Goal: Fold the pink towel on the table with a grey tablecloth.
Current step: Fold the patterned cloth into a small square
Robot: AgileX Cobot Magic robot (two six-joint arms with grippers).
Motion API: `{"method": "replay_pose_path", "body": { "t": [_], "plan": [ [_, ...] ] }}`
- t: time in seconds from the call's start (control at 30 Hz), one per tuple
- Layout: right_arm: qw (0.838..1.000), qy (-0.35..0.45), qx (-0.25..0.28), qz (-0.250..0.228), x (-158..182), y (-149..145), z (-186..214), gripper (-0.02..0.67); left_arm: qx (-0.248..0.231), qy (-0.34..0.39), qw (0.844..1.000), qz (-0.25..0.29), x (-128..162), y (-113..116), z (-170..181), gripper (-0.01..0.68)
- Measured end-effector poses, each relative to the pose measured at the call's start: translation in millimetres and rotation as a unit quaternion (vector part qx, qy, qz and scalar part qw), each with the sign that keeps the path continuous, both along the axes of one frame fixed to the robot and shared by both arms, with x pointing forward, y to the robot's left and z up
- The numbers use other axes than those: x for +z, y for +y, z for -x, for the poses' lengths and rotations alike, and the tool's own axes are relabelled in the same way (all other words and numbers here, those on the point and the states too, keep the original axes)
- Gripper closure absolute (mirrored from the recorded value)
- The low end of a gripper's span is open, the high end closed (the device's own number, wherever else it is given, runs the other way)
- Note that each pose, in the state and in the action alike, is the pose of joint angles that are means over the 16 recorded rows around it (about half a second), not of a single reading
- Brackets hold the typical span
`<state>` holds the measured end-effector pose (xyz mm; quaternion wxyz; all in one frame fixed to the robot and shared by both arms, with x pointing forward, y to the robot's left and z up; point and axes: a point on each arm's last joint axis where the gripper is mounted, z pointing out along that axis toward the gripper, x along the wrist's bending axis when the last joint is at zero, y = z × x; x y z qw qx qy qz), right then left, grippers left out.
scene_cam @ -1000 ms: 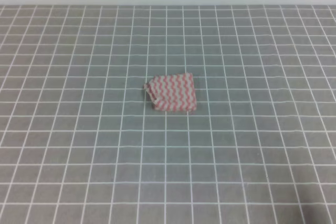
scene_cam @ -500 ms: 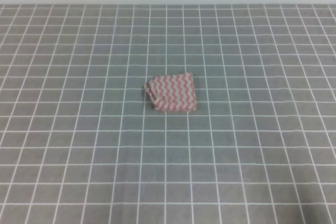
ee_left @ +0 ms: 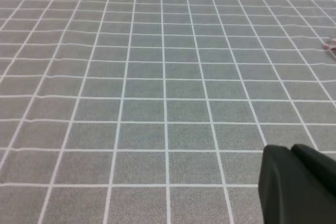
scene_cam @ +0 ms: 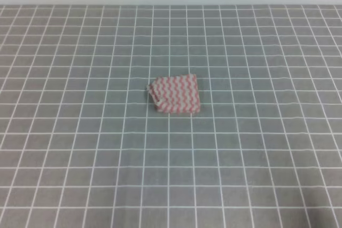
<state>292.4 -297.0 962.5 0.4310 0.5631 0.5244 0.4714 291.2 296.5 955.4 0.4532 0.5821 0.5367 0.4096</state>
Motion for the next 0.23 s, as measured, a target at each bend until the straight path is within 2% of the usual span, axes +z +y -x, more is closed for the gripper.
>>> {"method": "replay_pose_path", "body": {
  "t": [0.23],
  "plan": [
    [1.0, 0.0, 0.0, 0.0, 0.0, 0.0, 0.0, 0.666, 0.0, 0.0, 1.0, 0.0, 0.3, 0.0, 0.0, 0.675]
  ]
}}
